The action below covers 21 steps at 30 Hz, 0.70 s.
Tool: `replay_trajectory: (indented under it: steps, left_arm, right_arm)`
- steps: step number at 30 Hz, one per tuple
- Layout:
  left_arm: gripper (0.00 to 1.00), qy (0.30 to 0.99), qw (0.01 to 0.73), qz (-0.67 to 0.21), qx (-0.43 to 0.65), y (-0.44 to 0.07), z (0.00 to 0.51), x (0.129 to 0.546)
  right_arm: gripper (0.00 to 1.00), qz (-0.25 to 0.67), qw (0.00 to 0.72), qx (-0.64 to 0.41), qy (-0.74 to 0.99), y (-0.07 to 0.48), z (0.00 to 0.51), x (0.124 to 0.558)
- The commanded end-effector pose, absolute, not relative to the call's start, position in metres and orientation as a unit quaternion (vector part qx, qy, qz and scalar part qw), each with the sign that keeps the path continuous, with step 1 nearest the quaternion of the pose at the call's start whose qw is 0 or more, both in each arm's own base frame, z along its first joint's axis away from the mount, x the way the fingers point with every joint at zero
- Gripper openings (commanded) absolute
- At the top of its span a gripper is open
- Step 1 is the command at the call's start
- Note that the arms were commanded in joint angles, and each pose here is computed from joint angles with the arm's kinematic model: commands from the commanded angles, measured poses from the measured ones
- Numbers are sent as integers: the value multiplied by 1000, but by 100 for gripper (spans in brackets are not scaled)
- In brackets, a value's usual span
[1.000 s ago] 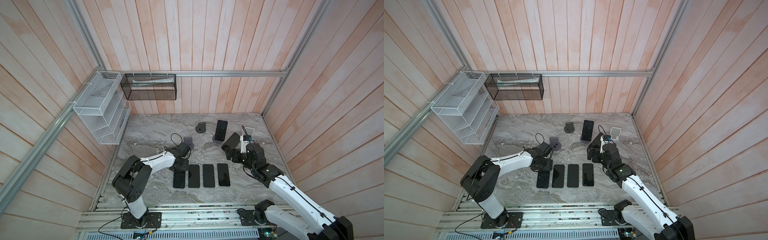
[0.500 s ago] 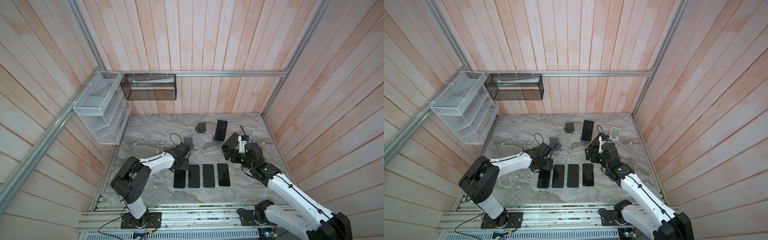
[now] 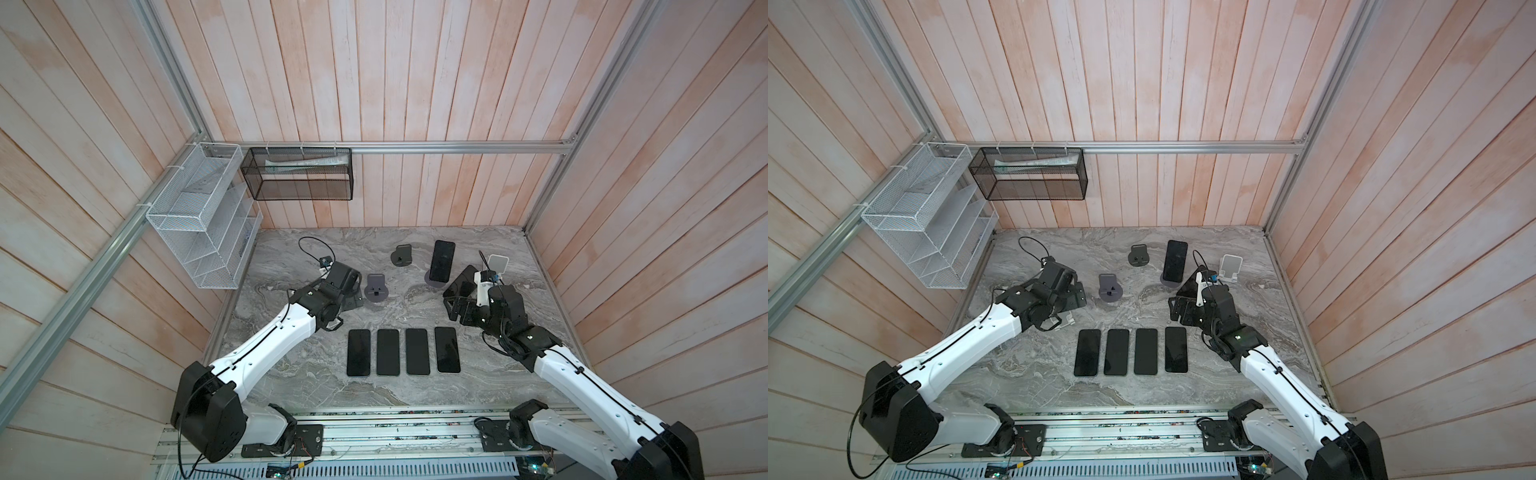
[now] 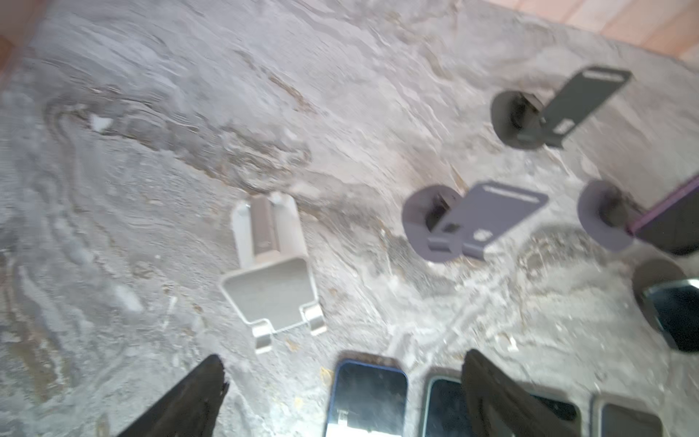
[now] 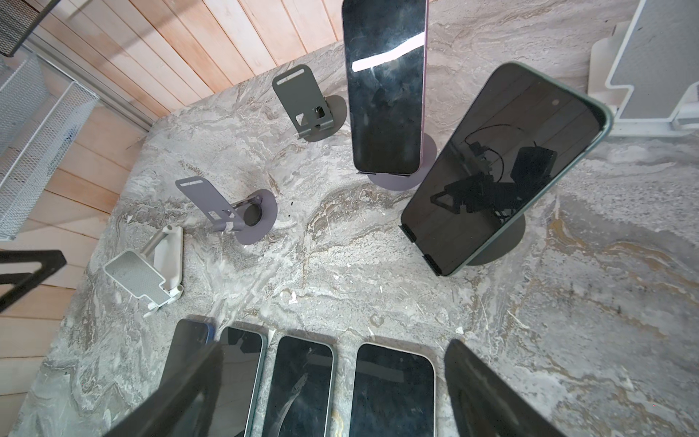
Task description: Remove the phone from the phone stand
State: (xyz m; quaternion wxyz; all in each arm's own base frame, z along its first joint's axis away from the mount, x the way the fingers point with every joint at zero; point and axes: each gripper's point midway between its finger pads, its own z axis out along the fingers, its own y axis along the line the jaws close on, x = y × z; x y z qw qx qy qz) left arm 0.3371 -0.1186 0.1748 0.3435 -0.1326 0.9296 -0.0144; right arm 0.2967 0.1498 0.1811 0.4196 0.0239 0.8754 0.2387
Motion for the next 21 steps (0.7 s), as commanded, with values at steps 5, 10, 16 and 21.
replay_trajectory:
  steps: [5, 10, 16, 21]
  left_arm:
    - [100, 931, 304, 40, -199, -79, 140, 349]
    - [100, 940, 284, 52, -183, -84, 116, 365]
    - [100, 946, 259, 61, -187, -83, 80, 376]
    - [94, 949, 267, 40, -163, -94, 71, 388]
  right_arm:
    - [97, 235, 447, 24, 863, 145, 200, 300]
    - [98, 229, 444, 23, 866, 142, 196, 296]
    - [98, 226, 443, 23, 867, 140, 193, 292]
    - [98, 225, 439, 19, 870, 140, 193, 291]
